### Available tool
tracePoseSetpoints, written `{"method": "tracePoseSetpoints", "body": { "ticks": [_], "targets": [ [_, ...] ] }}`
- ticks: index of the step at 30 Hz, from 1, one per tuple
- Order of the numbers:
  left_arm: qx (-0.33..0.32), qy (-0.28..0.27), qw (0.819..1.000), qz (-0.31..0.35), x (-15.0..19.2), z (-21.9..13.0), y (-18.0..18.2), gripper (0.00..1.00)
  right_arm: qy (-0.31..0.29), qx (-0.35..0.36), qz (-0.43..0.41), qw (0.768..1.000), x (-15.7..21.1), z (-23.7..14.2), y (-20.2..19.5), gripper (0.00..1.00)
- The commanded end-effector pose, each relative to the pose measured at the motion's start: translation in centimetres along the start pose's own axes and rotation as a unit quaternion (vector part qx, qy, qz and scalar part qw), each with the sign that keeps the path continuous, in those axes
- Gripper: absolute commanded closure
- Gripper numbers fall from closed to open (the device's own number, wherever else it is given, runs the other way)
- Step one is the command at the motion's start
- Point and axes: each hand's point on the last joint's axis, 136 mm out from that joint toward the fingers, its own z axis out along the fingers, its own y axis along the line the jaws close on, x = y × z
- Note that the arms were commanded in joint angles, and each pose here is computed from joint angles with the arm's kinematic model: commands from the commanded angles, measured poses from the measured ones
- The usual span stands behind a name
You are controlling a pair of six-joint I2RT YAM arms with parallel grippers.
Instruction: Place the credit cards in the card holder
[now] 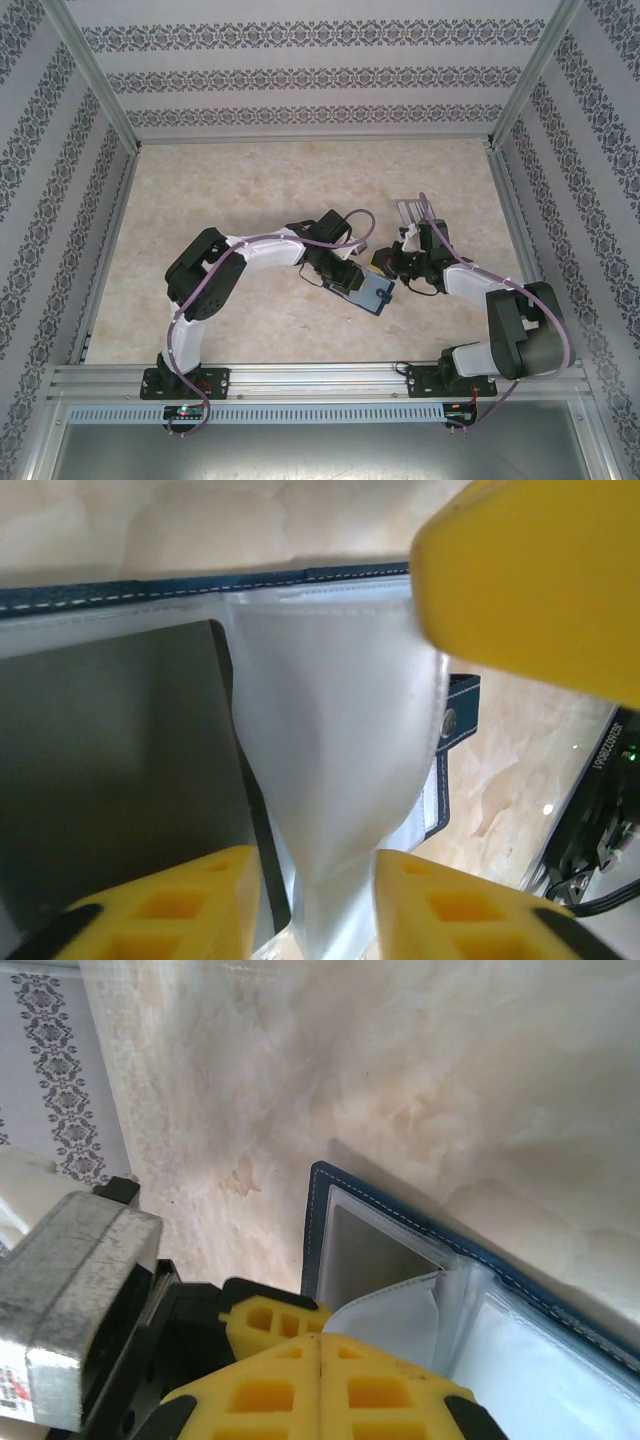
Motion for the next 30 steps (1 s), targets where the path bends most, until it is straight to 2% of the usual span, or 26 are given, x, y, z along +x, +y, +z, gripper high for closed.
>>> {"method": "tracePoseSetpoints", "body": {
  "ticks": [1,7,12,15,17,19,21,27,30],
  "targets": [
    [0.025,-0.036,0.999,0.018,-1.4,-2.2,-1.4,0.56,-0.004,0.0,-0.008,1.0,0.2,0.0,0.3,0.95],
    [0.068,-0.045,0.997,0.015,-1.8,-2.6,-2.2,0.48,-0.006,0.011,-0.007,1.0,0.6,0.7,0.8,0.96],
    [0.074,-0.053,0.996,0.009,-2.5,-3.0,-2.1,0.48,-0.01,0.016,-0.006,1.0,0.4,1.1,1.1,0.96],
    [0.056,-0.045,0.997,0.004,-2.5,-2.8,-1.4,0.5,-0.011,0.018,-0.003,1.0,0.2,1.2,1.2,0.96],
    [0.048,-0.041,0.998,0.001,-2.4,-2.7,-1.1,0.55,-0.011,0.015,-0.003,1.0,0.3,1.3,1.4,0.95],
    [0.05,-0.039,0.998,0.001,-2.1,-2.6,-1.1,0.7,-0.01,0.016,-0.006,1.0,0.3,1.2,1.5,0.95],
    [0.053,-0.035,0.998,0.001,-1.8,-2.6,-1.1,0.78,-0.01,0.019,-0.009,1.0,0.3,1.2,1.5,0.95],
    [0.059,-0.034,0.998,0.005,-1.3,-3.0,-1.4,0.89,-0.008,0.018,-0.009,1.0,0.3,1.1,1.6,0.94],
    [0.059,-0.029,0.998,0.006,-1.1,-2.9,-1.4,0.98,-0.009,0.02,-0.005,1.0,0.2,1.2,1.6,0.89]
  ]
}}
